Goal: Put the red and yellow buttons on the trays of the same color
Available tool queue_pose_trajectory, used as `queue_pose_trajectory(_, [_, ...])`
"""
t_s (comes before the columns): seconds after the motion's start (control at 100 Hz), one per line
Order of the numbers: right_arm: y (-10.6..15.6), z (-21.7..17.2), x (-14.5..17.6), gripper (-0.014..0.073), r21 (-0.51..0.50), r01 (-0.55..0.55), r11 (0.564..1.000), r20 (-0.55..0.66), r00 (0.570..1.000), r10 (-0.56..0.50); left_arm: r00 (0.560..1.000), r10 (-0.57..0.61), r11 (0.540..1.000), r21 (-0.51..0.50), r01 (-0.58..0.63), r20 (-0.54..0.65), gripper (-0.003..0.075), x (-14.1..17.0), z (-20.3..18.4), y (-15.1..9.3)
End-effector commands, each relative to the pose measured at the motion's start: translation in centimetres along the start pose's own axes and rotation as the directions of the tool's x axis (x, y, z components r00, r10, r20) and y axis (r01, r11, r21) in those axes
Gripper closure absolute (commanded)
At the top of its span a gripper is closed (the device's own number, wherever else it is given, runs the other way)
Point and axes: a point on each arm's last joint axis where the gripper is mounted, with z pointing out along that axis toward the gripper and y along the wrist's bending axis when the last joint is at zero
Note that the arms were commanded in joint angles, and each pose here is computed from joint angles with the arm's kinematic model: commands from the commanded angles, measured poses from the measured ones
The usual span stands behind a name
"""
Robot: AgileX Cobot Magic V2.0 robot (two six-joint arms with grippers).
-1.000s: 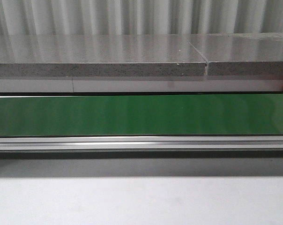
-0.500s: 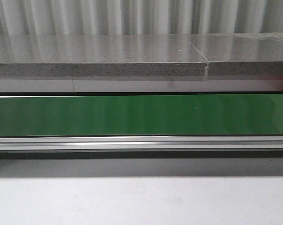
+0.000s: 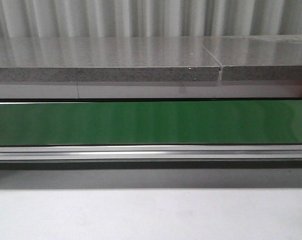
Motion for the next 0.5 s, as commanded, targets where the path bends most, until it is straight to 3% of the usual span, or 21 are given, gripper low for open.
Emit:
queue_pose_trajectory(0.0, [0.3,-1.5,-1.1,0.071,-0.026,0.032,0.999,0.127,0.991,-0.028,0.996,-0.012,1.0,-0.006,0.013,0.093,0.0741,-1.3,-0.5,0.1])
queue_pose_trajectory(0.25, [-0.7,-2.9,1.1,0.071,0.019,0.1,0.995,0.191,0.976,-0.102,0.996,-0.012,1.0,-0.006,0.013,0.093,0.0741,-1.3,-0.5,0.1])
queue_pose_trajectory(0.49, [-1.3,-4.8,2.5,0.071,0.025,0.1,0.995,0.267,0.958,-0.103,0.996,-0.012,1.0,-0.006,0.013,0.093,0.0741,-1.3,-0.5,0.1])
